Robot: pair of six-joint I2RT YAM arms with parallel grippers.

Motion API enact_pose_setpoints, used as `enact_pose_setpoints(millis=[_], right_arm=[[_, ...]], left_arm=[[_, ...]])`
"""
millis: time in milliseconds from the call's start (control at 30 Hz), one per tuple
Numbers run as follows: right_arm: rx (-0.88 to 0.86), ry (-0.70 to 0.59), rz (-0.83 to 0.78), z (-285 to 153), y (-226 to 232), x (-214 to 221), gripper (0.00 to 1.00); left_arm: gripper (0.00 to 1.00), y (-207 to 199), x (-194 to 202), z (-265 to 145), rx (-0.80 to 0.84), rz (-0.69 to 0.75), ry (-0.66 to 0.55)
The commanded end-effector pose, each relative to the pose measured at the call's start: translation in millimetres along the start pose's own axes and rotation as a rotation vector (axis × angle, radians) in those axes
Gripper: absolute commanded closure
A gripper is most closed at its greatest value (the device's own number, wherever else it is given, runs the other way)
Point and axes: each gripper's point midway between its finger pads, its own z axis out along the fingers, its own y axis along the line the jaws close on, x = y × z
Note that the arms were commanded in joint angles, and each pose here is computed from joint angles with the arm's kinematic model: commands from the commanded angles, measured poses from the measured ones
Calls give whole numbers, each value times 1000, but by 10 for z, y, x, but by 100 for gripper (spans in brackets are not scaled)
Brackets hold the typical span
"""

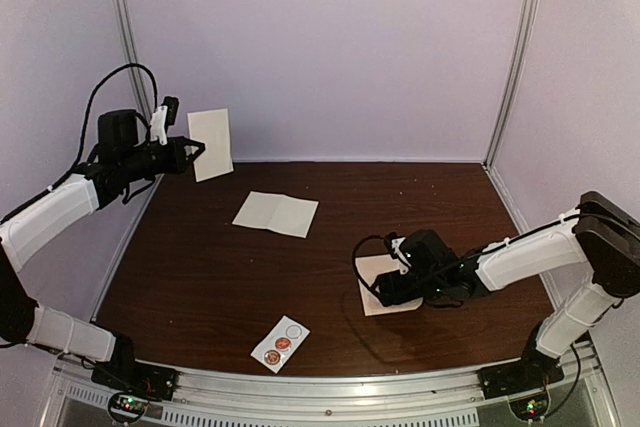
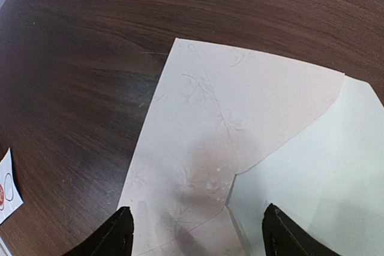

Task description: Place the letter into the envelope and seal it

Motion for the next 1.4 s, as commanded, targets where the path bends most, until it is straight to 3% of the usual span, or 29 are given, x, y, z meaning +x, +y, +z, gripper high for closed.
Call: enact_pose_setpoints(millis=[0, 400, 633, 733, 767, 1000, 1133, 1367], right_arm=[[-40, 84, -8, 112, 142, 277, 27], [-151, 117, -5, 262, 802, 293, 28], [-210, -16, -22, -72, 1149, -329, 20], [-279, -121, -29, -411, 1322, -715, 2], [-312, -157, -27, -530, 1371, -841, 0], [-643, -395, -4, -1303, 1697, -1615, 0], [-809, -471, -90, -1628, 1990, -1893, 0], [-1071, -517, -207, -2136, 2331, -1888, 0]], left_arm=[[100, -19, -73, 0, 15, 18, -28], [100, -40, -78, -9, 25, 19, -30], [100, -221, -103, -64, 112, 27, -45], [100, -469, -181, -170, 208, 5, -100], [100, -564, -179, -212, 238, -8, -113], [100, -1537, -175, -568, 509, -26, -212], [100, -2075, -55, -723, 725, -28, -181], [100, -2439, 18, -814, 825, -14, -164]])
